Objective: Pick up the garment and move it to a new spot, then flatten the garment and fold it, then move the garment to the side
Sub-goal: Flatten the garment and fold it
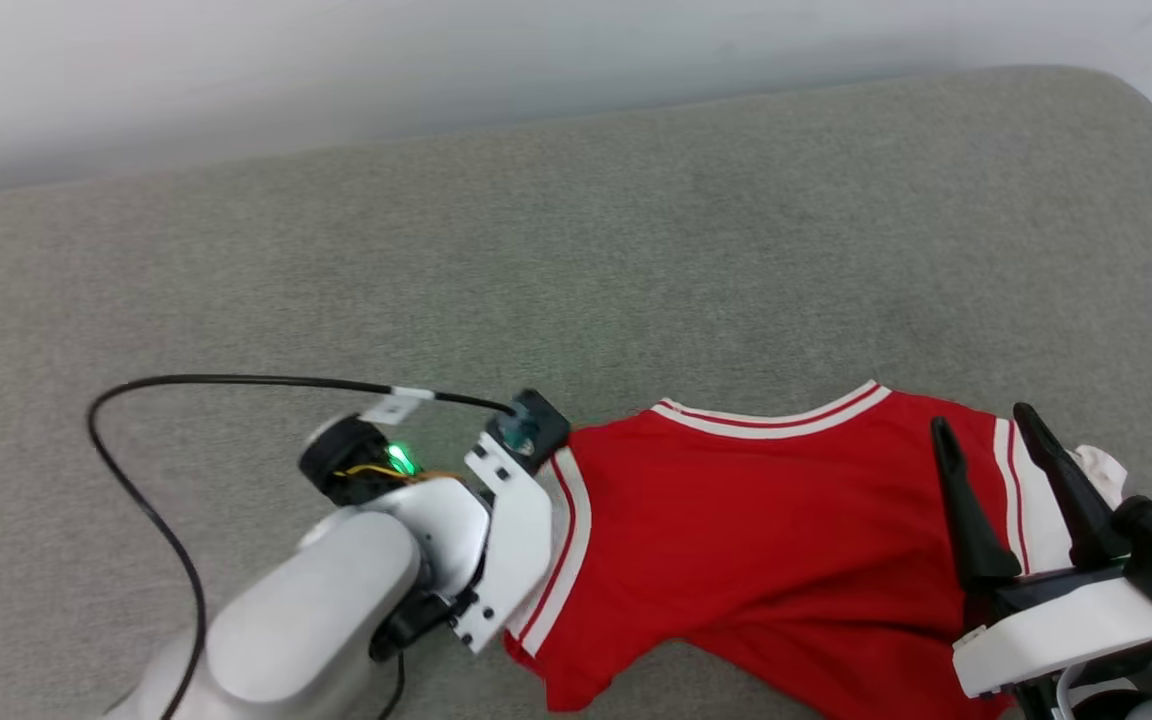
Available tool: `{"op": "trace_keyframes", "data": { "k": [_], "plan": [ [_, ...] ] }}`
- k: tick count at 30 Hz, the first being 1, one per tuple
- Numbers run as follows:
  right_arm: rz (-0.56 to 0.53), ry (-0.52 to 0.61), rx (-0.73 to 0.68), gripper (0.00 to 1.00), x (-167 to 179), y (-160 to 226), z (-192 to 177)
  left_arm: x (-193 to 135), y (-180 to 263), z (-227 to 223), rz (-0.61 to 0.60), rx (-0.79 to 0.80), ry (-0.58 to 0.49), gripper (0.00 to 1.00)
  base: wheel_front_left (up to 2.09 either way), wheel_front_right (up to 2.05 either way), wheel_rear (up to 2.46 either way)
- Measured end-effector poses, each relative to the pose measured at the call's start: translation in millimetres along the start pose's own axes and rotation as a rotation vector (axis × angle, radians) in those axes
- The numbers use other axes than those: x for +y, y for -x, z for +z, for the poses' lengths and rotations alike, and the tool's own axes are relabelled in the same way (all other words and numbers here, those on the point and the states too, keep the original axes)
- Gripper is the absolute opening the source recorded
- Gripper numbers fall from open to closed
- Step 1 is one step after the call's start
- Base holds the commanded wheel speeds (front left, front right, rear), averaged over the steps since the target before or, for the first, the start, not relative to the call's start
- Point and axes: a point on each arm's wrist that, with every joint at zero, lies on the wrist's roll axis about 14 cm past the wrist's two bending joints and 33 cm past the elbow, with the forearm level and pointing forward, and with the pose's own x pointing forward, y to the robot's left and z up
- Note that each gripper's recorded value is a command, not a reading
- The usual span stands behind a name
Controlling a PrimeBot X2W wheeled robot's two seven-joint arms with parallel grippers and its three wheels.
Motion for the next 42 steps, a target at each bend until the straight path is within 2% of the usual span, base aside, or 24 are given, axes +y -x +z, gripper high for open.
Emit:
{"op": "trace_keyframes", "data": {
  "k": [4, 7, 12, 17, 18, 19, 20, 25, 29, 42],
  "plan": [
    [0.024, -0.004, -0.018, 1.00, 7.6, -2.1, 6.3, 22.4, 25.0, 16.1, 0.105, -0.125, 0.060, 0.00, 0.00, 0.00, 0.00],
    [0.043, -0.006, -0.023, 1.00, 13.0, -4.7, 9.1, 39.2, 46.6, 7.0, 0.187, -0.159, 0.121, 0.00, 0.00, 0.00, 0.00],
    [0.078, -0.010, -0.034, 1.00, 24.2, -10.7, 13.6, 60.1, 79.0, -38.7, 0.309, -0.131, 0.287, 0.00, 0.00, 0.00, 0.00],
    [0.091, -0.012, -0.031, 1.00, 28.6, -14.4, 13.2, 48.7, 80.8, -97.1, 0.330, -0.051, 0.493, 0.00, 0.00, 0.00, 0.00],
    [0.091, -0.013, -0.027, 1.00, 28.7, -14.9, 12.3, 45.8, 78.8, -101.5, 0.327, -0.053, 0.529, 0.06, 0.00, 0.00, 0.00],
    [0.091, -0.013, -0.025, 1.00, 28.7, -15.2, 11.9, 43.9, 76.9, -102.4, 0.324, -0.069, 0.568, 0.76, 0.00, 0.00, 0.00],
    [0.089, -0.013, -0.025, 1.00, 28.1, -15.4, 12.0, 42.8, 75.4, -102.1, 0.325, -0.084, 0.586, 1.00, 0.00, 0.00, 0.00],
    [0.082, -0.010, -0.029, 1.00, 25.8, -10.5, 15.4, 54.1, 82.4, -89.3, 0.405, -0.222, 0.626, 1.00, 0.00, 0.00, 0.00],
    [0.078, -0.005, -0.036, 1.00, 24.8, -2.1, 20.4, 63.8, 100.9, -66.8, 0.490, -0.391, 0.592, 1.00, 0.00, 0.00, 0.00],
    [0.082, -0.017, -0.016, 1.00, 25.9, 19.5, 23.9, 60.1, 182.5, -3.5, 0.705, -0.902, 0.463, 1.00, 0.00, 0.00, 0.00]
  ]
}}
